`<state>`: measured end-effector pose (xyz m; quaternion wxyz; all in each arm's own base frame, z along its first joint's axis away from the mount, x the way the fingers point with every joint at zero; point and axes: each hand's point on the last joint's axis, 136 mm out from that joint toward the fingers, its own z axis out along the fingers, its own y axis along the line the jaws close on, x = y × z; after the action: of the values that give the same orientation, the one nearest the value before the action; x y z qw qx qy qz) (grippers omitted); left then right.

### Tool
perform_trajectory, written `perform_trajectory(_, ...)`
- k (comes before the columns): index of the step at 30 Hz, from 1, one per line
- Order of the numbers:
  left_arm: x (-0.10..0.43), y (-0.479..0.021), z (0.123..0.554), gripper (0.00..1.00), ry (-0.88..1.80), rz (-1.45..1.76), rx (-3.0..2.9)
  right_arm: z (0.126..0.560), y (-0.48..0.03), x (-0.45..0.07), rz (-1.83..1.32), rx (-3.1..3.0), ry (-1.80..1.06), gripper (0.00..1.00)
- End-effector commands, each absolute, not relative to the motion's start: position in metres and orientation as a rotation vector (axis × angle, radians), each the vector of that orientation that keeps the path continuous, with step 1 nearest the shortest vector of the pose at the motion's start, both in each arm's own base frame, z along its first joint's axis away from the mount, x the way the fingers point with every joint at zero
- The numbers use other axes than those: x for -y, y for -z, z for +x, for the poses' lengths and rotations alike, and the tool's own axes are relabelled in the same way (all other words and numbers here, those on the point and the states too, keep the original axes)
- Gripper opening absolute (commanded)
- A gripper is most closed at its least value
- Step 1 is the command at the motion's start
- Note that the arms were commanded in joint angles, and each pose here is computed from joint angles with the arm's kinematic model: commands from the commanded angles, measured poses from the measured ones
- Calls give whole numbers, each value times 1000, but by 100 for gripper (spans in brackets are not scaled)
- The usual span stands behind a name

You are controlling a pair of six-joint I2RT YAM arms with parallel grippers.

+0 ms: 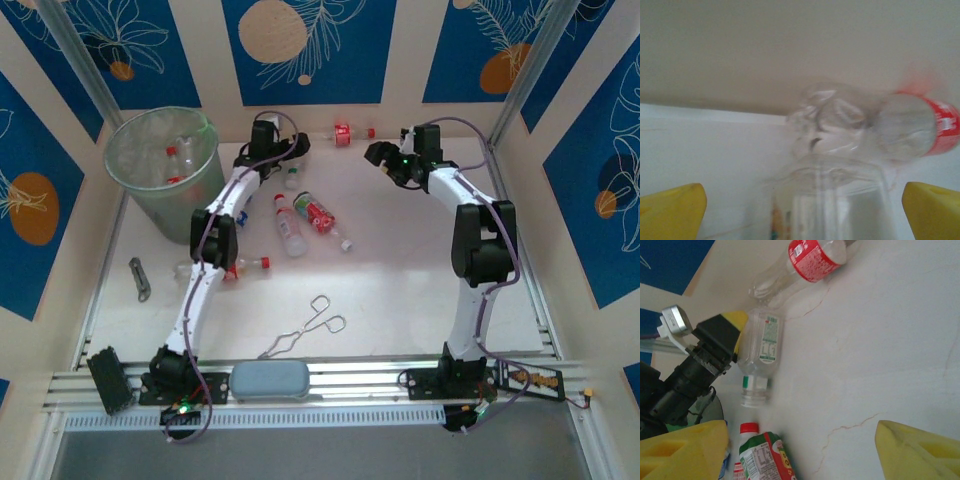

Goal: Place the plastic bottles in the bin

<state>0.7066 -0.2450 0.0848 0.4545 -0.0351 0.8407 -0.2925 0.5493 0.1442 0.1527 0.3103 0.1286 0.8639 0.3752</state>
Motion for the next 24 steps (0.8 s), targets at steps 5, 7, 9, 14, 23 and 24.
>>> perform_trajectory(5, 272, -83, 717, 100, 875, -166, -1934, 522, -155, -163, 288, -2337, -981, 78)
perform_trajectory(7, 269, -77, 720, 100, 867, -195, -1917, 515, -152, -164, 278, -2355, -961, 78)
perform_trajectory(9, 271, -77, 723, 100, 854, -206, -1885, 509, -151, -164, 276, -2369, -948, 78)
perform_trajectory(14, 302, -90, 715, 100, 840, -77, -1810, 497, -147, -163, 262, -2410, -879, 78)
perform_trajectory(23, 372, -121, 671, 100, 1064, 219, -1782, 486, -141, -167, 271, -2453, -824, 78)
perform_trajectory(24, 379, -129, 663, 100, 1116, 250, -1782, 486, -140, -167, 272, -2455, -820, 78)
